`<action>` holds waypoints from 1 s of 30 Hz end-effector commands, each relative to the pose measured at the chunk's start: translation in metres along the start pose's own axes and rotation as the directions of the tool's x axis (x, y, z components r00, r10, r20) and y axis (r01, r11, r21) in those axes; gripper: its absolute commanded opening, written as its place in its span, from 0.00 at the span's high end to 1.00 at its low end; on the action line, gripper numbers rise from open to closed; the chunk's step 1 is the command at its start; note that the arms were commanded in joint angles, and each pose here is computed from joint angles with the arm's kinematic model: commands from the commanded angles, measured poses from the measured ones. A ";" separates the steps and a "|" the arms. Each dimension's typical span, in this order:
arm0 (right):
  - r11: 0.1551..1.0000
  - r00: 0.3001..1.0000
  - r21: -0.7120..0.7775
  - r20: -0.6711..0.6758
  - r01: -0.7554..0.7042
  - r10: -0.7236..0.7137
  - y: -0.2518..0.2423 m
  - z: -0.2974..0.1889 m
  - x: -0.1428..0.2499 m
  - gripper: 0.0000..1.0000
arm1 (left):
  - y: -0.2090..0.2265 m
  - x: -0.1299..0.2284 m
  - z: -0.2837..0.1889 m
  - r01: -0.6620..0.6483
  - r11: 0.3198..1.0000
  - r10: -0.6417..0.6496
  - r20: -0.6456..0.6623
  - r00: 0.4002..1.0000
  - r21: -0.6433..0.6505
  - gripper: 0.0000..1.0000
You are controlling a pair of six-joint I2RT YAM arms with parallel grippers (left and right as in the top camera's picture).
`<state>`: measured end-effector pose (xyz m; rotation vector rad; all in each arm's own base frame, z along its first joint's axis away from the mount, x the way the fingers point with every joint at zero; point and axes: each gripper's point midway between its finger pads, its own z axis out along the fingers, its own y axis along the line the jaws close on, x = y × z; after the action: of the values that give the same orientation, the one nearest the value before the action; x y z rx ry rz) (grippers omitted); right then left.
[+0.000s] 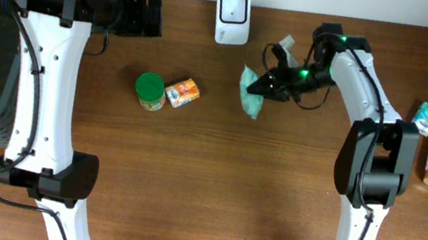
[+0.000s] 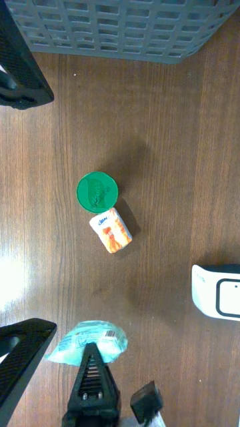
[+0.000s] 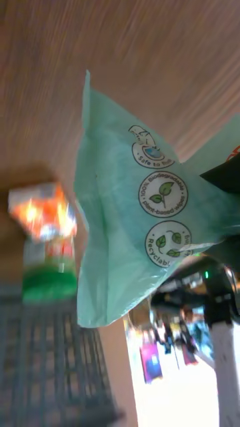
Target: Scan the item barcode
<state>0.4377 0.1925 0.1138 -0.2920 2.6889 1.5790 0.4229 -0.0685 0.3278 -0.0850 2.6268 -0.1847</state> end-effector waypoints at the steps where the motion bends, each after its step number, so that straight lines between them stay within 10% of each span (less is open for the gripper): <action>1: 0.979 0.997 -0.193 -0.035 -0.071 0.065 -0.004 0.025 0.017 0.95 | 0.002 -0.002 -0.009 -0.011 1.000 0.011 0.025 1.000 0.002 0.01; 8: 0.858 0.943 0.407 0.028 -0.314 0.332 -0.125 0.010 0.040 0.59 | 0.002 -0.002 -0.009 -0.011 1.000 0.011 0.025 1.000 0.002 0.01; 11: 0.745 0.936 0.583 0.081 -0.324 0.344 -0.126 -0.048 0.031 0.57 | 0.002 -0.002 -0.009 -0.012 1.000 0.011 0.025 1.000 0.002 0.01; 14: 0.616 0.958 0.744 0.115 -0.259 0.263 -0.108 -0.107 0.016 0.32 | 0.002 -0.002 -0.009 -0.011 1.000 0.011 0.025 1.000 0.002 0.01; 21: 0.647 0.979 0.754 -0.023 -0.116 0.202 -0.077 -0.079 0.022 0.32 | 0.002 -0.002 -0.009 -0.012 1.000 0.011 0.025 1.000 0.002 0.01; 29: 0.694 0.971 0.687 0.073 -0.214 0.227 -0.059 -0.048 0.005 0.32 | 0.003 -0.002 -0.009 -0.010 1.000 0.010 0.025 1.000 0.001 0.01; 30: 0.600 0.958 0.752 0.151 -0.272 0.244 -0.066 -0.050 0.002 0.41 | 0.002 -0.002 -0.009 -0.010 1.000 0.010 0.025 1.000 0.002 0.01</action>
<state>0.4458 0.1119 0.0770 0.0465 3.1857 0.4147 0.4229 -0.0685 0.3278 -0.0850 2.6268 -0.1847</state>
